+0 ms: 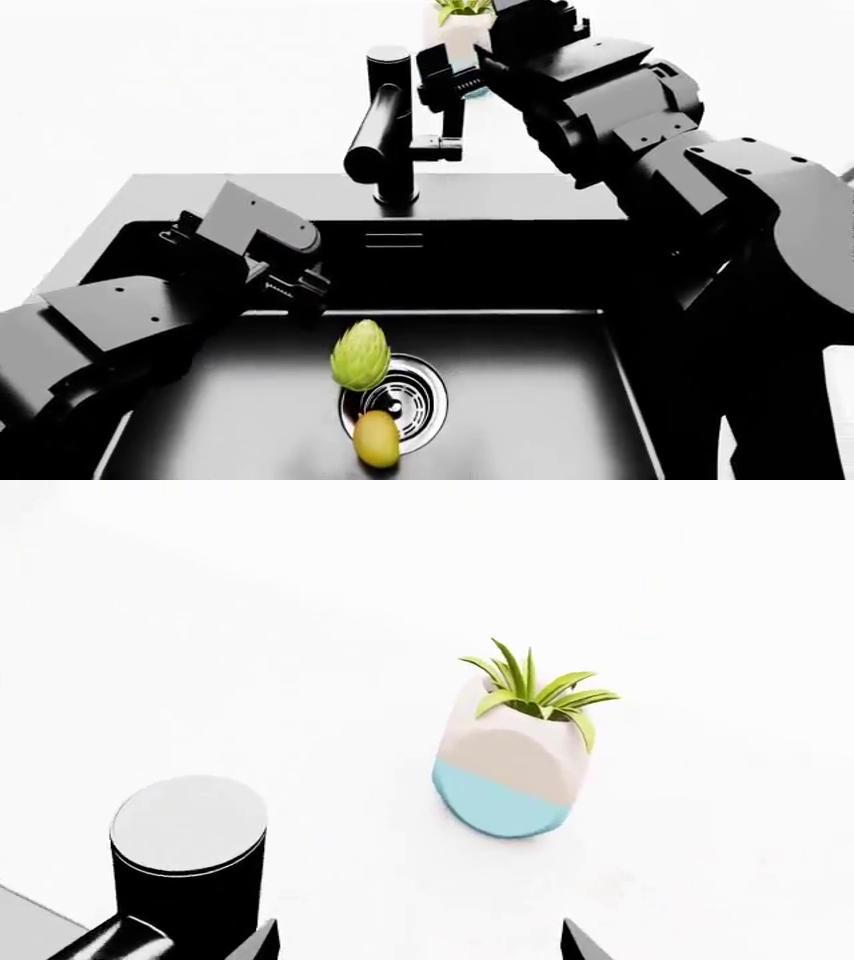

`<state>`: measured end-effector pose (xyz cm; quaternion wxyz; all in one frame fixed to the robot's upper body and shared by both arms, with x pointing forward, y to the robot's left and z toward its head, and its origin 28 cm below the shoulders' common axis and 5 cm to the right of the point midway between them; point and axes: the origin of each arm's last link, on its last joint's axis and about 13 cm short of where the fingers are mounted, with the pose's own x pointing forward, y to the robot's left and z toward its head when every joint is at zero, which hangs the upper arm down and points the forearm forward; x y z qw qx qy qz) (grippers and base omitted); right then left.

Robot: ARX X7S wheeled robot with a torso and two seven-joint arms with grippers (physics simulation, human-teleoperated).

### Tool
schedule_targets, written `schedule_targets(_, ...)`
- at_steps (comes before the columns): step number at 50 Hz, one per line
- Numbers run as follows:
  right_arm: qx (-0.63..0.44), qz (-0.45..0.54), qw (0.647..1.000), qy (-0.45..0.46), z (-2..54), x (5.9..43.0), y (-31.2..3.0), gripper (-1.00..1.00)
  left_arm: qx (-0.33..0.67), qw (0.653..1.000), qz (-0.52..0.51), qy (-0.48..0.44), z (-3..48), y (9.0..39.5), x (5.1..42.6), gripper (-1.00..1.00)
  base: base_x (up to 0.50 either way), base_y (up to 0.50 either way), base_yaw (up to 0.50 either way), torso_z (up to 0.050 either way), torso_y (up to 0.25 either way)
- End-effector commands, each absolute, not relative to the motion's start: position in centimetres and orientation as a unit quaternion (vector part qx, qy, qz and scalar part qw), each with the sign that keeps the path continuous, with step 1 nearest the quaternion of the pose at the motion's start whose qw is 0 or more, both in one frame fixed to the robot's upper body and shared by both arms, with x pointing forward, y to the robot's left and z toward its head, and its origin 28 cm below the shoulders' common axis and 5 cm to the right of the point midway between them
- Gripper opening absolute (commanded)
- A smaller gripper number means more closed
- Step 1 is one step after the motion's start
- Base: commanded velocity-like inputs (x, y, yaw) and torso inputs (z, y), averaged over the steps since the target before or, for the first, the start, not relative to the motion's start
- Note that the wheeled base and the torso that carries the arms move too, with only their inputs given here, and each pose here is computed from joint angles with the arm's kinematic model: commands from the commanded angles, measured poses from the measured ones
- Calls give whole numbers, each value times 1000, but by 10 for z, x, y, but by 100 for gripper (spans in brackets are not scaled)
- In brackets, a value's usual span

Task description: Pick up the fruits and vegetables and place them in the sink. Turn on the sink faucet to wash them. Then turn the sink off and put them in the tray.

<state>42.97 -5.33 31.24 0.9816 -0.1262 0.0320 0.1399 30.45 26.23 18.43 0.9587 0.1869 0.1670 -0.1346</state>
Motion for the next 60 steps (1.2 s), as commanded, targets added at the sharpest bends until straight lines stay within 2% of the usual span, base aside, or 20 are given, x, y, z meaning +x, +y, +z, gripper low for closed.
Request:
schedule_targets(1, -123, 120, 985, 24, 311, 430, -53, 100, 196, 957, -134, 167, 184, 263, 304, 100, 0, 0, 0, 0, -250)
schedule_targets(7, -128, 131, 983, 20, 313, 430, -52, 100, 195, 958, -132, 165, 185, 264, 303, 100, 0, 0, 0, 0, -231)
schedule_targets(17, -128, 171, 977, 6, 318, 430, -50, 100, 189, 960, -131, 161, 187, 265, 303, 100, 0, 0, 0, 0, 0)
schedule_targets(25, -124, 169, 978, 24, 313, 430, -51, 100, 200, 957, -131, 165, 185, 264, 303, 100, 0, 0, 0, 0, -174)
schedule_targets(60, -112, 143, 983, 31, 311, 430, -54, 100, 201, 956, -140, 162, 188, 264, 301, 100, 0, 0, 0, 0, -55)
